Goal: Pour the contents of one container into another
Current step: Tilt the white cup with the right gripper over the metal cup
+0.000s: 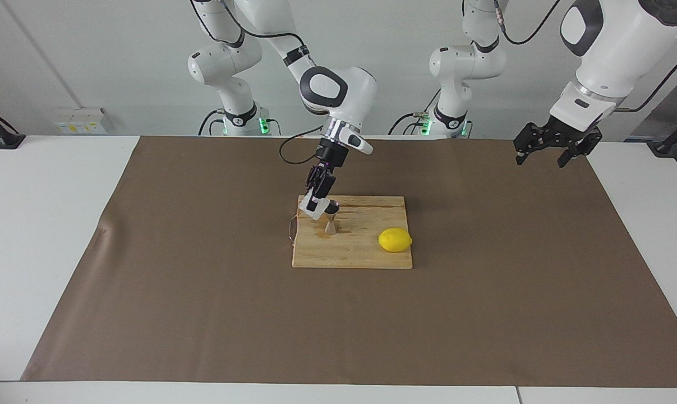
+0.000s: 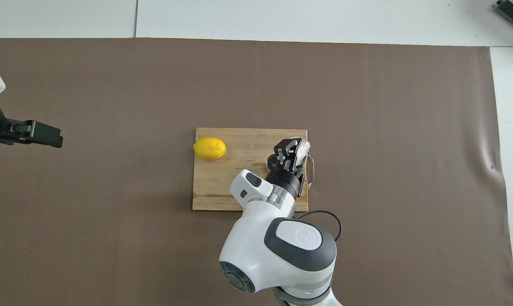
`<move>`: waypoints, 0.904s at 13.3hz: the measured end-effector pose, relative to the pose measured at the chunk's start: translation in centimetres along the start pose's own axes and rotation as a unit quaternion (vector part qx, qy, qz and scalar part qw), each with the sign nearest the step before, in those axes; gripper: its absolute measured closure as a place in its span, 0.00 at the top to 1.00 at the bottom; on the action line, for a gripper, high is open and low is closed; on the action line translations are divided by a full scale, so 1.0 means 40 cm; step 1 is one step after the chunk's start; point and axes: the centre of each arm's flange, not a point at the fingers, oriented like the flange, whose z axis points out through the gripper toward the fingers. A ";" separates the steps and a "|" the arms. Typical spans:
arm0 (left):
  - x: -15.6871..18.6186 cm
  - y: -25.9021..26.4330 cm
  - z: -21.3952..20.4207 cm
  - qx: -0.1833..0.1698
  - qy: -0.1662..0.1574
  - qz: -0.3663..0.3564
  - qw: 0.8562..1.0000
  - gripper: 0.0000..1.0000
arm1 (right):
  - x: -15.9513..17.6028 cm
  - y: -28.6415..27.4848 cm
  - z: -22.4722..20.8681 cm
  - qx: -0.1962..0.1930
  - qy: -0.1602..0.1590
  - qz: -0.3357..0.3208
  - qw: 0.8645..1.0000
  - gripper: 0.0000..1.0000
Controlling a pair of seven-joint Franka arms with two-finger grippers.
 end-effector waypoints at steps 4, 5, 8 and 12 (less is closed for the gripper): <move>0.000 0.000 0.000 0.000 0.000 0.000 1.000 1.00 | 0.003 0.000 -0.003 -0.002 0.006 0.002 1.000 0.48; 0.000 0.000 0.000 0.000 0.000 0.000 1.000 1.00 | 0.004 0.000 -0.003 -0.002 0.006 0.003 1.000 0.48; 0.000 0.000 0.000 0.000 0.000 0.000 1.000 1.00 | 0.004 0.000 -0.003 -0.003 0.008 0.004 1.000 0.48; 0.000 0.000 0.000 0.000 0.000 0.000 1.000 1.00 | 0.004 0.000 -0.003 -0.003 0.008 0.009 1.000 0.48</move>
